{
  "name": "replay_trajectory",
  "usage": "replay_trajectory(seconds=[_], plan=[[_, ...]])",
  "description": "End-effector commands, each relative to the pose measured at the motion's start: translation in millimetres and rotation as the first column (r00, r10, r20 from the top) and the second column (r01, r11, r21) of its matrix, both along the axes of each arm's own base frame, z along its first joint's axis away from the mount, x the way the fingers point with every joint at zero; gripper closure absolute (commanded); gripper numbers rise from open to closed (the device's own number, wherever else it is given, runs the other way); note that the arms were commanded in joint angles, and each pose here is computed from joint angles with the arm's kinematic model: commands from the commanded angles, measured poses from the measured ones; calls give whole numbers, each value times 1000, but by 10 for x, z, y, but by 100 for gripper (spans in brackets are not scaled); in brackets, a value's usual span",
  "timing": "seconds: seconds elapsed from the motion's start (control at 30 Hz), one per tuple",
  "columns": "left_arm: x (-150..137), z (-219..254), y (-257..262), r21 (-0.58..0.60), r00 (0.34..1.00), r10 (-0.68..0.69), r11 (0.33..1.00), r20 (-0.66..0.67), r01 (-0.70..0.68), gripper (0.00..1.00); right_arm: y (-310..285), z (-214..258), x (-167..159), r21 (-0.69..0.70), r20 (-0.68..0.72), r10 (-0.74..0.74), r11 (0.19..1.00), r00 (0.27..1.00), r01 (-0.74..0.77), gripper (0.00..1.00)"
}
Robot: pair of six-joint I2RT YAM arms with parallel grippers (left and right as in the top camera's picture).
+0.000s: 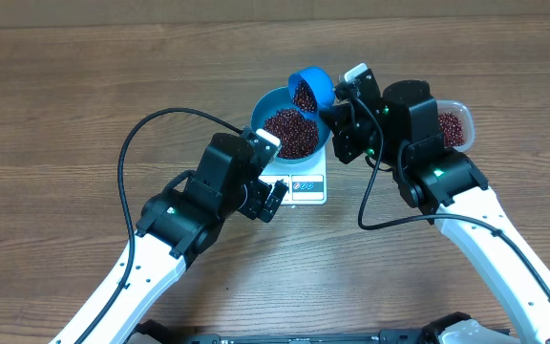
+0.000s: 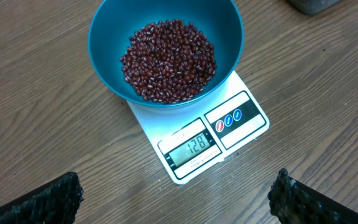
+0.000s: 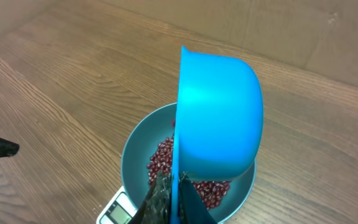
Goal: Scoop item into bowl and weigh 150g on scale
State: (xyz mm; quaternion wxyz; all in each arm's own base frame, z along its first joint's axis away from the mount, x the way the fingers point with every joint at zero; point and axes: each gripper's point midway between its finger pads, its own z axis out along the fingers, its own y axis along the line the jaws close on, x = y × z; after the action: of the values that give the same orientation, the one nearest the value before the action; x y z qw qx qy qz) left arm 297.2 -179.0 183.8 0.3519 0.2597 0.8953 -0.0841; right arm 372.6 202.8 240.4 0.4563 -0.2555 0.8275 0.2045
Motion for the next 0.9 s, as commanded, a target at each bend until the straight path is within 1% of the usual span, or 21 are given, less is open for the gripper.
replay_trajectory(seconds=[0.0, 0.23, 0.87], plan=[[-5, -20, -8, -15, 1000, 4, 1000, -15, -4, 0, 40, 119, 78, -22, 58, 19, 1000, 998, -18, 96], [-5, -20, -8, -15, 1000, 4, 1000, -15, -4, 1, 60, -12, 128, -34, 33, 21, 999, 999, -20, 96], [-5, -20, -8, -15, 1000, 4, 1000, -15, -4, 0, 70, 31, 154, -32, 58, 25, 999, 998, -23, 96]])
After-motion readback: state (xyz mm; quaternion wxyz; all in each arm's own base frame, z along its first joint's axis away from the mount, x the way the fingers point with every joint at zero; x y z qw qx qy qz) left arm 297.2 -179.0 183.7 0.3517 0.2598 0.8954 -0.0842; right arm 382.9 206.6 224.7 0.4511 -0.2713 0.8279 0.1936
